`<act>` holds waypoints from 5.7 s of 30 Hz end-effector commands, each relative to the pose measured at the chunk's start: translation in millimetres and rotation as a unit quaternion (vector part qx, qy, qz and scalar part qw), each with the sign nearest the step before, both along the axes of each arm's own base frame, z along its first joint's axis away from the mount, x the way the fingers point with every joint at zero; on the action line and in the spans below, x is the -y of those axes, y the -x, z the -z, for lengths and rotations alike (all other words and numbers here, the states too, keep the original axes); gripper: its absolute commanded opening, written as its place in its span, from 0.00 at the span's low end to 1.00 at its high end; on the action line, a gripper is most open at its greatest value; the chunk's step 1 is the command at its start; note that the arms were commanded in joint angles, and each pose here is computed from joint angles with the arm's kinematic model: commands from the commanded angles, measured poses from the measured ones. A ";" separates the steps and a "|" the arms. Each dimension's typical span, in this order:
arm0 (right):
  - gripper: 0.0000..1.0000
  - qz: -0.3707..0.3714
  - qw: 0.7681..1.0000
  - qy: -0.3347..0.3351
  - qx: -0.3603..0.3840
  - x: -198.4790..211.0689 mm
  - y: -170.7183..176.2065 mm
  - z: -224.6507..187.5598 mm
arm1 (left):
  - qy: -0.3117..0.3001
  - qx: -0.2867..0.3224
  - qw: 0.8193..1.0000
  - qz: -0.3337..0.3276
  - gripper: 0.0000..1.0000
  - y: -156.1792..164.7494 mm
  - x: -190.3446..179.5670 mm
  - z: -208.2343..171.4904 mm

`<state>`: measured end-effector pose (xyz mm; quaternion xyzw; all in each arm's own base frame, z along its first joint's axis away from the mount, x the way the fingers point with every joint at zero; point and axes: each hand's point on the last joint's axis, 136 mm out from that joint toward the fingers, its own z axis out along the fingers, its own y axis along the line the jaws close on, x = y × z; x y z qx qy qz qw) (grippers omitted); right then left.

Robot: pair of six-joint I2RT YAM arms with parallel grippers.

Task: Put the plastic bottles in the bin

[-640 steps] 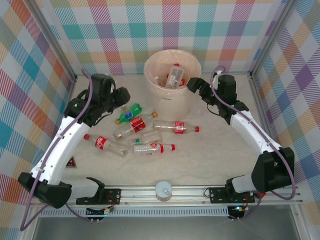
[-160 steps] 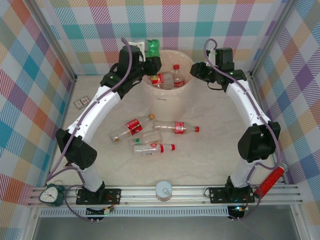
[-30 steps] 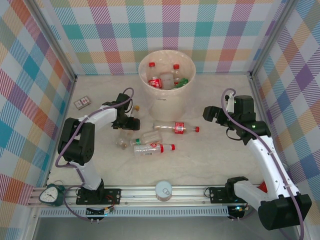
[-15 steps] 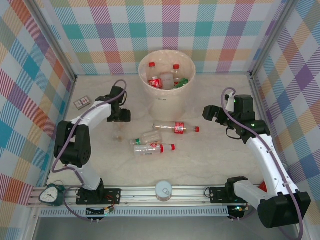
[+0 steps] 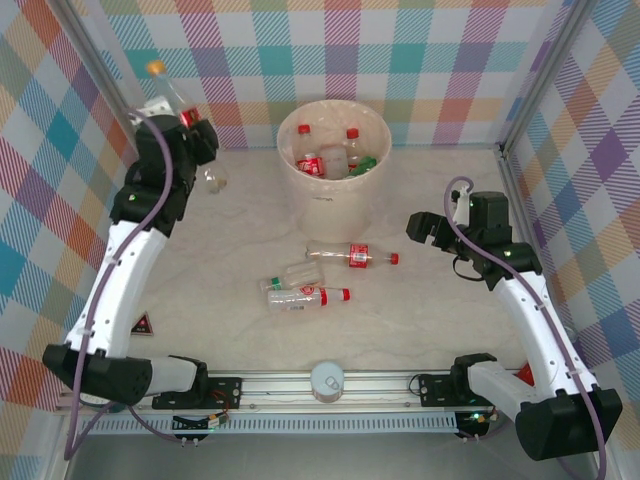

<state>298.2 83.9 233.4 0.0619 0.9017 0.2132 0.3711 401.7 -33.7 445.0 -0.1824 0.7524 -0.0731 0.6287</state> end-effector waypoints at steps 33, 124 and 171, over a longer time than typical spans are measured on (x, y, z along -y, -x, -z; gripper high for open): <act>0.99 0.032 0.999 0.005 0.017 14.2 22.8 -10.0 | -0.094 -0.155 0.933 0.310 0.33 -90.9 283.0 120.9; 1.00 -0.013 1.000 -0.018 0.003 -6.8 -8.2 -0.8 | -0.022 -0.369 0.871 0.322 1.00 99.9 145.8 314.6; 0.99 0.000 1.000 0.000 -0.002 0.4 -6.8 4.6 | -0.067 -0.489 0.846 0.203 0.72 103.6 117.1 404.0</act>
